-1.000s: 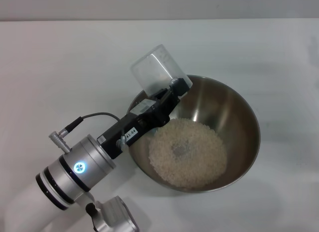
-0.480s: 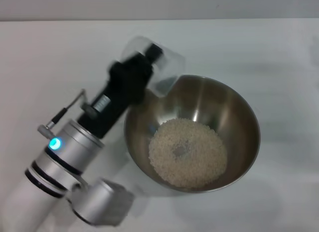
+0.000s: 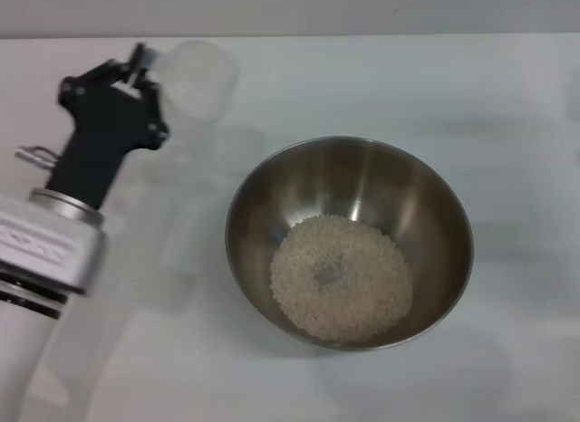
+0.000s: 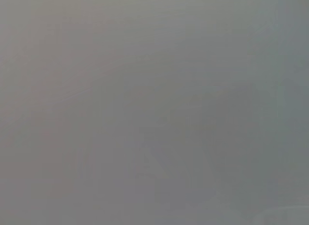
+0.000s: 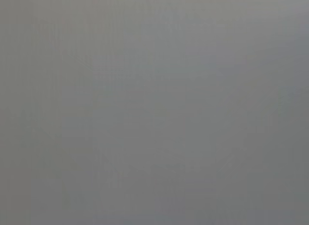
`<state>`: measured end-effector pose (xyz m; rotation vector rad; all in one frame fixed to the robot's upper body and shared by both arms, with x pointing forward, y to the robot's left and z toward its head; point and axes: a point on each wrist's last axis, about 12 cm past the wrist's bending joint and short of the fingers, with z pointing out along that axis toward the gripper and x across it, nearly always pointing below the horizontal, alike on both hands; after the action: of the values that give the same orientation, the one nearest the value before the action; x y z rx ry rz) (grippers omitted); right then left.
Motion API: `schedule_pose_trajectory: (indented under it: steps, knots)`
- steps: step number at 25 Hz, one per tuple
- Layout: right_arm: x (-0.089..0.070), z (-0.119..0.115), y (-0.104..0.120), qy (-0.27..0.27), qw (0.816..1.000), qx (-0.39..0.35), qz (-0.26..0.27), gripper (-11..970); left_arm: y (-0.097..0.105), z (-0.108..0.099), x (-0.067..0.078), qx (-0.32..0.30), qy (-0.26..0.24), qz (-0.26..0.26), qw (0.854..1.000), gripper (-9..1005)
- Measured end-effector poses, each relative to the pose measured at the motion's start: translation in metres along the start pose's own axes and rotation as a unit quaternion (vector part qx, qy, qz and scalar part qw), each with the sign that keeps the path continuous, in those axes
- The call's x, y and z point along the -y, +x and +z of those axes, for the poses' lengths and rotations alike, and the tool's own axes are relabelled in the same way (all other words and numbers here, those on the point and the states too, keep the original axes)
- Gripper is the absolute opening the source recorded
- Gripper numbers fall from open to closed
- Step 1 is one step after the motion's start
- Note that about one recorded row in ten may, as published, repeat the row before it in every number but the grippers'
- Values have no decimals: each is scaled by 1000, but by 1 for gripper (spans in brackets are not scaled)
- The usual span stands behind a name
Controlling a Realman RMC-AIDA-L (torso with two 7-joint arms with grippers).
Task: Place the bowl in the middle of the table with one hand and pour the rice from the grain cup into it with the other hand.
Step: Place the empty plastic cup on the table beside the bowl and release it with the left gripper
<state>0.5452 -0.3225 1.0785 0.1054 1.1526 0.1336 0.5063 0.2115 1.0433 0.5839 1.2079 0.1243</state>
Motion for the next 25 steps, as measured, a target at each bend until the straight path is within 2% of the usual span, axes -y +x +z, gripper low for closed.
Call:
schedule_pose_trajectory:
  steps: [5,8,16,25]
  knots:
    - [-3,-1,2,1,1000,-1,4,456,28,1,-16,-90,-25,-129,987,146]
    - [-5,-1,2,-1,1000,0,6,456,38,0,-19,-127,-32,-168,977,149]
    - [-6,-1,1,-3,1000,1,8,456,47,0,-13,-172,-17,-183,968,159]
    - [-7,0,1,-4,1000,2,9,456,48,-1,-8,-181,-4,-185,966,170]
